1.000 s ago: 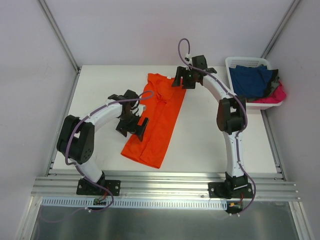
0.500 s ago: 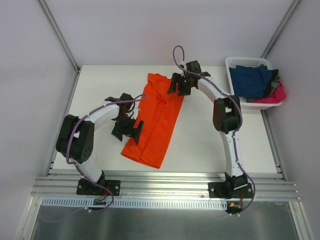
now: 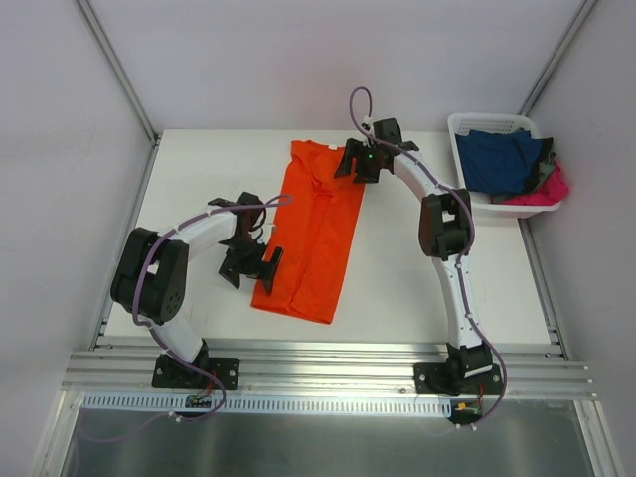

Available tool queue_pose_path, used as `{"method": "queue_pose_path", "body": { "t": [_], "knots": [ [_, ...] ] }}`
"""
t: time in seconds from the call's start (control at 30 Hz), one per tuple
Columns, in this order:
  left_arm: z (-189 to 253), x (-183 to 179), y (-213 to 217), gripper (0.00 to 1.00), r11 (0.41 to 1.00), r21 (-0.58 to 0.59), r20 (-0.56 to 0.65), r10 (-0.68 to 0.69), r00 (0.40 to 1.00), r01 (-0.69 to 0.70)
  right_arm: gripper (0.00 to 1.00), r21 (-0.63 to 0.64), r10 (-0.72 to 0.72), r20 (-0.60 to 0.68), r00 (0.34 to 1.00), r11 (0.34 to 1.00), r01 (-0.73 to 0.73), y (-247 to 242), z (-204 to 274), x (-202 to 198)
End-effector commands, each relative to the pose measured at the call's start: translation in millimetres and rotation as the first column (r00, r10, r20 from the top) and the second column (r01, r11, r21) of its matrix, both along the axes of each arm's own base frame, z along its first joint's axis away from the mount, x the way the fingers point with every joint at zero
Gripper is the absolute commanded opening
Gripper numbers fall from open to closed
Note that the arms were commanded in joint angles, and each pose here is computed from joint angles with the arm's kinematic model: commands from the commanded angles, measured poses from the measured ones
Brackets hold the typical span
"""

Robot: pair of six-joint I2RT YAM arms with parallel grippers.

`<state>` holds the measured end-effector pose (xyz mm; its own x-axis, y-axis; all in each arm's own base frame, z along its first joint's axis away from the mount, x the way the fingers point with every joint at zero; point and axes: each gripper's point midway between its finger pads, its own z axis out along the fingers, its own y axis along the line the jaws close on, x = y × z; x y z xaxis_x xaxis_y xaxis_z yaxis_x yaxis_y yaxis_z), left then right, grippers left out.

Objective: Fold and stack the t-shirts
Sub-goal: Rotate the tshirt 90 degrees

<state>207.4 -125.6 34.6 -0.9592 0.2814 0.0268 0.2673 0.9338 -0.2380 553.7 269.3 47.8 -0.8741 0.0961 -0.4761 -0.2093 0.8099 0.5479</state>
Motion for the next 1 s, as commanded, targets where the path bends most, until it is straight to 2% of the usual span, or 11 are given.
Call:
{"method": "queue_pose_path", "body": {
  "t": [0.0,0.4,0.53,0.57,0.63,0.67,0.73,0.77,0.83,0.9,0.97],
  "knots": [
    [4.5,-8.8,3.9,0.98,1.000,-0.007,-0.021,0.019,1.000,-0.019,0.76,-0.008,-0.066,0.045,0.997,0.998,0.066,-21.2,0.7,27.5],
    [1.5,-8.3,2.2,0.99,1.000,-0.019,-0.022,0.010,1.000,-0.010,0.76,0.024,-0.087,0.166,0.982,0.996,0.084,-18.8,25.8,58.2],
    [6.4,-1.2,0.9,0.99,1.000,-0.025,0.012,0.005,1.000,-0.005,0.76,0.006,-0.035,0.249,0.968,0.999,0.035,-14.6,76.6,45.1],
    [7.4,1.4,-0.3,0.99,1.000,-0.030,0.017,0.010,1.000,-0.009,0.76,0.017,-0.034,0.282,0.959,0.999,0.031,-14.8,104.1,40.2],
    [9.4,9.8,-4.1,0.98,0.999,-0.044,0.028,0.013,1.000,-0.012,0.77,0.014,-0.037,0.254,0.967,0.999,0.034,-18.9,114.2,24.1],
    [11.3,12.8,-6.8,0.98,0.998,-0.055,0.032,0.013,0.999,-0.011,0.78,0.034,-0.037,0.284,0.958,0.999,0.028,-20.3,145.6,13.6],
    [16.2,22.8,-11.2,0.97,0.997,-0.071,0.049,0.018,0.999,-0.014,0.77,0.020,-0.033,0.206,0.978,0.999,0.030,-22.8,131.7,-13.9],
    [17.9,25.9,-12.5,0.97,0.997,-0.075,0.056,0.018,0.998,-0.014,0.78,0.032,-0.034,0.230,0.973,0.999,0.027,-24.9,157.7,-30.4],
    [19.4,32.5,-14.2,0.97,0.996,-0.082,0.060,0.031,0.998,-0.026,0.78,0.018,-0.020,0.159,0.987,1.000,0.018,-24.7,141.4,-61.3],
    [20.5,35.8,-15.9,0.96,0.995,-0.095,0.059,0.040,0.997,-0.034,0.78,0.034,-0.007,0.152,0.988,0.999,0.002,-23.6,158.7,-87.0],
    [21.8,42.5,-17.5,0.93,0.993,-0.113,0.059,0.053,0.997,-0.047,0.77,0.029,-0.005,0.052,0.999,1.000,0.003,-23.1,136.1,-117.4]
  ]
}}
